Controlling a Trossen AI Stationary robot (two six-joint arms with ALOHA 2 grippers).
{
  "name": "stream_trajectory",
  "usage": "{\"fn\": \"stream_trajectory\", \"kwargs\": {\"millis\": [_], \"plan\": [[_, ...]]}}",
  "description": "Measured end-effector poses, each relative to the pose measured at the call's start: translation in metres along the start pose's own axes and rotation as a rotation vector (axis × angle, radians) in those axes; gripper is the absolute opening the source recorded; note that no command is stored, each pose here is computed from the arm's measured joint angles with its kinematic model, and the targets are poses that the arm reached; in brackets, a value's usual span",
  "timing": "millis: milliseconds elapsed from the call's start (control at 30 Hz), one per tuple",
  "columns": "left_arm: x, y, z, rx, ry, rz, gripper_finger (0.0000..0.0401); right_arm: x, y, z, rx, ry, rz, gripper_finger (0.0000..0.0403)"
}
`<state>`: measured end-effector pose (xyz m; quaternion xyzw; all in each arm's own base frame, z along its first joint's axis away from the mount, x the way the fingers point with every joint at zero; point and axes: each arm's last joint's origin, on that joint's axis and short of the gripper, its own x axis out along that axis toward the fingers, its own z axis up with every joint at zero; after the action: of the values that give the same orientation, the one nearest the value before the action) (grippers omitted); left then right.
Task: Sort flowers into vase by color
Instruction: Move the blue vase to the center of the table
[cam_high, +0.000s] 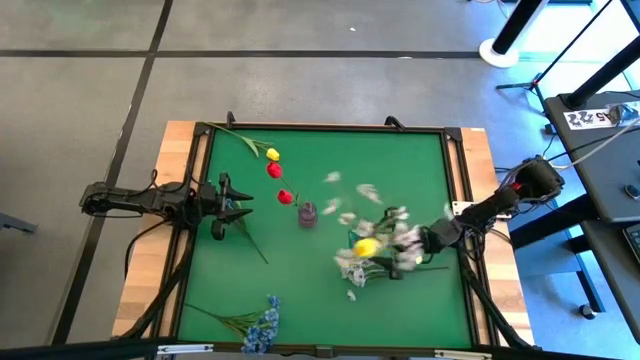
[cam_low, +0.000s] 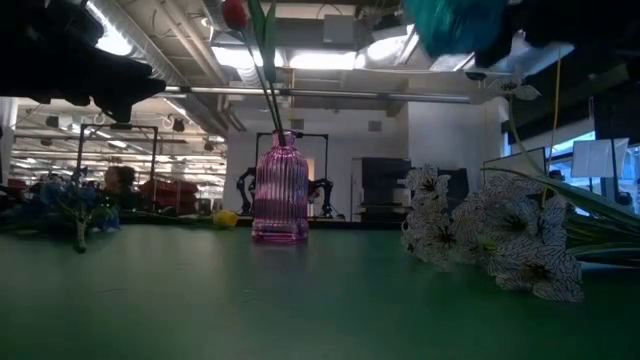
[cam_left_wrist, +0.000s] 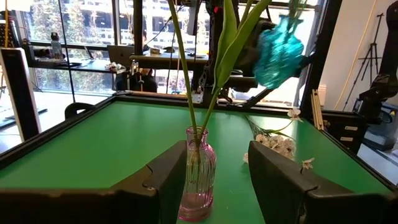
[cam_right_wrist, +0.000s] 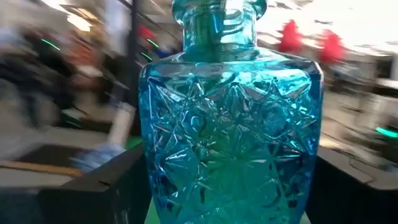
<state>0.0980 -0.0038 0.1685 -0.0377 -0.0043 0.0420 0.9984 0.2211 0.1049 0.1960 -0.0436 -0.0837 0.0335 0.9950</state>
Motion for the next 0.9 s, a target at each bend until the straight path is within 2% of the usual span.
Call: {"fn": "stream_trajectory", "kwargs": {"millis": [100,167,333,467,600,733,900], "plan": [[0.0,0.0,0.0,0.0,0.0,0.0,0.0167,-0.005,-0.009,-0.008,-0.017,0.06,-0.088,0.0309],[0.0,0.0,0.0,0.0,0.0,0.0,0.0167,-0.009,-0.018,-0.014,0.022,0.06,-0.115,0.0297],[0.0,0.0,0.0,0.0,0.0,0.0,0.0167,-0.018,-0.044,-0.033,0.055,0.103,-0.197,0.0296],[0.0,0.0,0.0,0.0,0.0,0.0,0.0167,-0.019,-0.059,-0.051,0.07,0.174,-0.197,0.0307],[0.0,0.0,0.0,0.0,0.0,0.0,0.0167,-0.021,-0.067,-0.068,0.068,0.22,-0.192,0.03],[0.0,0.0,0.0,0.0,0.0,-0.001,0.0167,-0.023,-0.068,-0.079,0.073,0.198,-0.208,0.0297],[0.0,0.0,0.0,0.0,0.0,0.0,0.0167,-0.02,-0.066,-0.096,0.09,0.235,-0.218,0.0301]]}}
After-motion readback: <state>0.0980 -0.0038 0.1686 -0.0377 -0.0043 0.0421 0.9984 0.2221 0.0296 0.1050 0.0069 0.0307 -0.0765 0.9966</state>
